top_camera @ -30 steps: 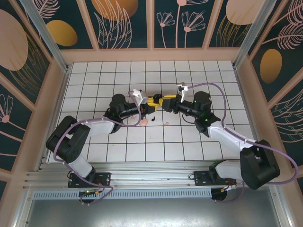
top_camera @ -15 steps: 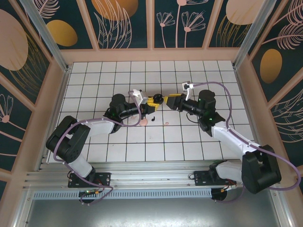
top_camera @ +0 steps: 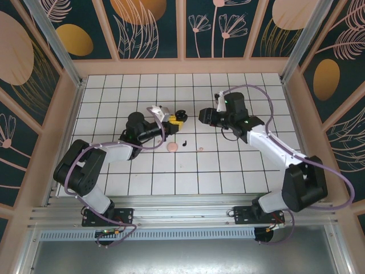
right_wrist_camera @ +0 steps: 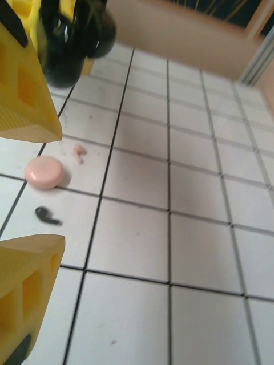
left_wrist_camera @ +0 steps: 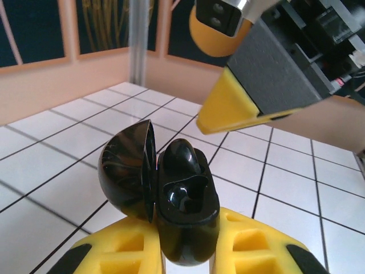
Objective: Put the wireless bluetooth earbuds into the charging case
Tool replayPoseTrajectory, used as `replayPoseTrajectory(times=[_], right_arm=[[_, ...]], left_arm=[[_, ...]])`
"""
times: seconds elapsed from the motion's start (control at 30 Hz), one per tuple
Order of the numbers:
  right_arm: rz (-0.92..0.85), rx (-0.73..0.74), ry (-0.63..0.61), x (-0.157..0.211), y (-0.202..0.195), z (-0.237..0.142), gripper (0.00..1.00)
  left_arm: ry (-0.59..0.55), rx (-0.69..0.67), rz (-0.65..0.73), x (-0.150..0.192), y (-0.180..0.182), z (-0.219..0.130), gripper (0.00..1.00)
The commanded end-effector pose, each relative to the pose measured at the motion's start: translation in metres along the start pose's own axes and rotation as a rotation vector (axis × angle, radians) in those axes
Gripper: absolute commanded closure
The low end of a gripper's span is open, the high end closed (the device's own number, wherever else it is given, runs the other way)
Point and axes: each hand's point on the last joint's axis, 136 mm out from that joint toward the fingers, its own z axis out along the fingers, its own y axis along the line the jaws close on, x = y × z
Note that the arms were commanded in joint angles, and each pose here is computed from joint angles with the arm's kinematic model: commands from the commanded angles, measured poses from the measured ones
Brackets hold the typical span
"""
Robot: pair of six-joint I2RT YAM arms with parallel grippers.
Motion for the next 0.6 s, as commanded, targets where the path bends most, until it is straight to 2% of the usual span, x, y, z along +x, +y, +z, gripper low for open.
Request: replayPoseTrajectory(times=[0.0,0.2,0.43,0.57], right_arm=[[0.083,0.206,0.163,0.033,-0.030,0.009,0.53],[0.139,0.248,0.309,0.062,-0.020,0.035,0.55],[0.091,0.251,0.423,0.090,-0.012,0.071,0.57],[0.042,0.117,0.471,0.093,0.008,0.096,0.58]], left_arm=[[-0.027,-0.080,-0.047,-0.005,0.013,-0.014,0.88],[-0.039,-0.219,-0.125,0.003,0.039,-0.040,0.88],[-0.058,-0.340,-0.201,0.017,0.062,-0.064,0.88],[-0.083,-0.400,-0.237,0.018,0.072,-0.074,0.88]])
